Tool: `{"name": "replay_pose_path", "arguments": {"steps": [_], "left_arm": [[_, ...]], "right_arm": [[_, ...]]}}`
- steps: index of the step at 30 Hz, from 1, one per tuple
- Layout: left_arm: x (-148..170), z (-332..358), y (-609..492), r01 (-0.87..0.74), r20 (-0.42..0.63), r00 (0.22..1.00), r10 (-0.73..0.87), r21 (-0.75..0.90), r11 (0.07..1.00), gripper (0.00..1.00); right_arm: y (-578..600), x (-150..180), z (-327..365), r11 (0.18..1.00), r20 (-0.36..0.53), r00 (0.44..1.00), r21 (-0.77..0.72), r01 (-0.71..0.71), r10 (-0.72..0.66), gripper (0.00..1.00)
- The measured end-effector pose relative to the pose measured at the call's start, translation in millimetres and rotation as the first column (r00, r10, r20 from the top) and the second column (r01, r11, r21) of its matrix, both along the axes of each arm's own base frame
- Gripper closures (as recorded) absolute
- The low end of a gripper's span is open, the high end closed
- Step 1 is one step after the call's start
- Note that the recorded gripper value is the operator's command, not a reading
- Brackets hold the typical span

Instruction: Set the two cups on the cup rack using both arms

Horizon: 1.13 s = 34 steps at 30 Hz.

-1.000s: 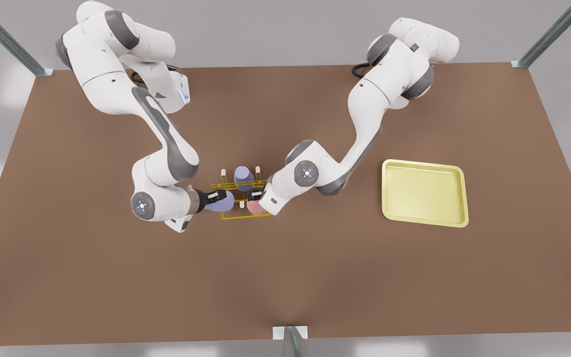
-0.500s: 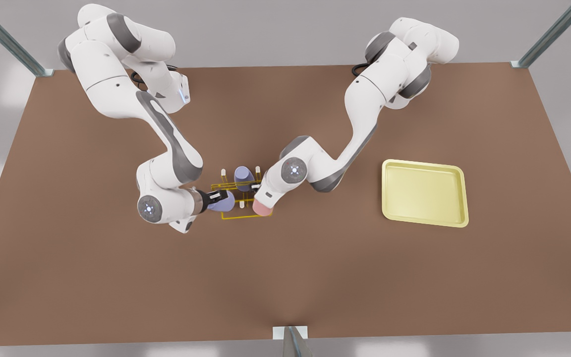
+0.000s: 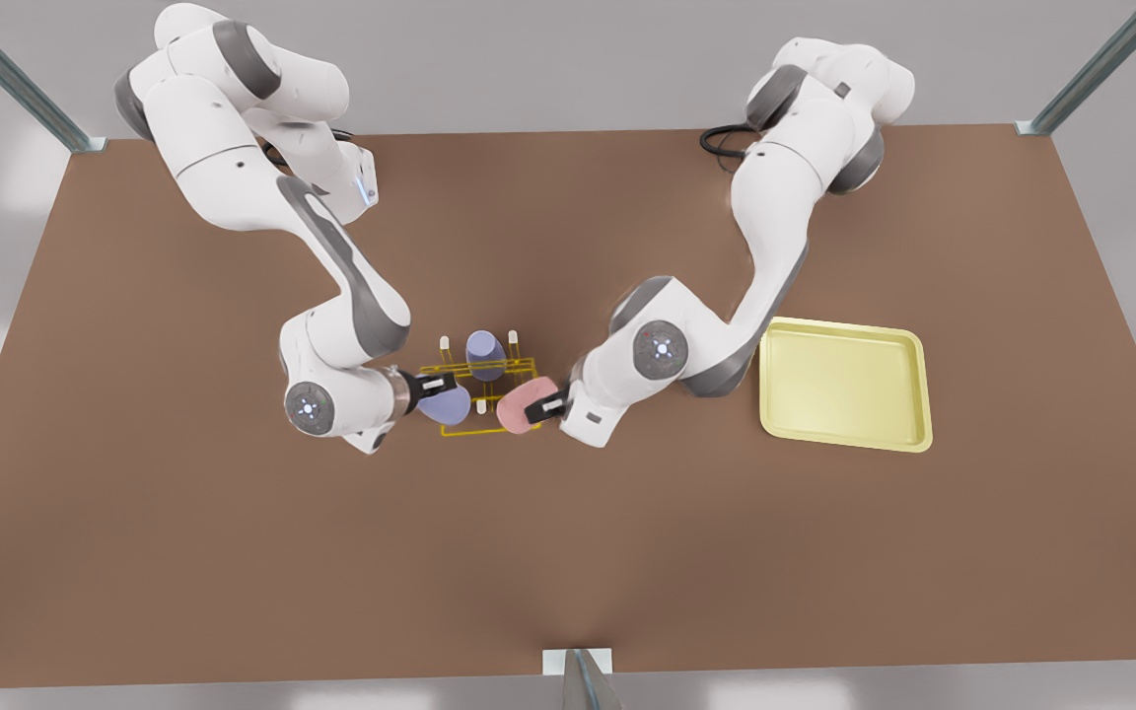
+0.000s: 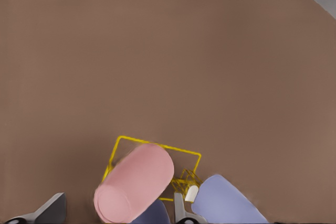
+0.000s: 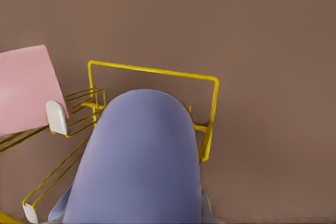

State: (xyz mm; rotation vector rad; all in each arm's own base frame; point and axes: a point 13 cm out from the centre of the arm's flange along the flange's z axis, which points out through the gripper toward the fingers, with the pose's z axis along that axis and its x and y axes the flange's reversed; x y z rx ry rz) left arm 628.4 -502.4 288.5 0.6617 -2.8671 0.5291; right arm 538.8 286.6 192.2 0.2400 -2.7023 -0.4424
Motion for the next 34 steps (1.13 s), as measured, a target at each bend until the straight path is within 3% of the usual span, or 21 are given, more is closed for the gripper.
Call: {"name": "replay_pose_path", "arguments": {"steps": [3, 5, 6, 8, 10, 15, 19, 21, 24, 26, 28, 30, 34], "left_arm": [[79, 63, 180, -0.179, 0.049, 0.983, 0.175, 0.092, 0.98, 0.0], [92, 94, 304, -0.242, 0.054, 0.97, 0.236, 0.189, 0.952, 0.0], [77, 116, 344, -0.243, 0.058, 0.97, 0.236, 0.248, 0.938, 0.0], [5, 118, 402, -0.199, 0.008, 0.977, 0.214, 0.399, 0.895, 0.0], [-22, 110, 422, -0.139, -0.046, 0.984, 0.174, 0.419, 0.897, 0.0], [-43, 115, 401, 0.046, -0.091, 0.996, -0.012, 0.391, 0.919, 0.0], [-49, 120, 395, 0.15, -0.104, 0.987, -0.119, 0.372, 0.916, 0.0], [-50, 120, 396, 0.187, -0.11, 0.981, -0.158, 0.365, 0.912, 0.0], [-52, 120, 397, 0.237, -0.118, 0.971, -0.208, 0.356, 0.904, 0.0], [-53, 120, 398, 0.265, -0.122, 0.964, -0.237, 0.35, 0.898, 0.0], [-54, 119, 398, 0.29, -0.124, 0.957, -0.263, 0.345, 0.893, 0.0], [-54, 119, 398, 0.312, -0.124, 0.95, -0.287, 0.34, 0.887, 0.0], [-54, 119, 398, 0.349, -0.124, 0.937, -0.326, 0.332, 0.876, 0.0]], "right_arm": [[4, -8, -5, 1.0, -0.018, 1.0, -0.03, 0.0, -0.001, 0.0], [3, -10, -7, 0.999, -0.027, 1.0, -0.049, 0.012, -0.013, 0.0], [2, -10, -8, 0.998, -0.031, 0.999, -0.057, 0.019, -0.021, 0.0], [0, -11, -8, 0.997, -0.039, 0.999, -0.071, 0.034, -0.036, 0.0], [-1, -11, -6, 0.996, -0.044, 0.998, -0.08, 0.046, -0.049, 0.0], [0, 9, 15, 0.993, -0.018, 0.996, -0.072, 0.089, -0.091, 0.0], [-1, 54, 66, 0.99, 0.07, 0.988, -0.027, 0.141, -0.139, 0.0], [-25, 81, 89, 0.988, 0.168, 0.98, -0.087, 0.126, -0.11, 0.0], [-139, 154, 104, 0.951, 0.322, 0.941, -0.243, 0.193, -0.109, 0.0], [-185, 163, 172, 0.93, 0.412, 0.908, -0.296, 0.216, -0.08, 0.0], [-200, 144, 243, 0.921, 0.46, 0.887, -0.33, 0.207, -0.035, 0.0], [-207, 104, 287, 0.91, 0.458, 0.889, -0.373, 0.182, 0.01, 0.0], [-228, 56, 288, 0.9, 0.371, 0.928, -0.415, 0.13, 0.038, 0.0]]}}
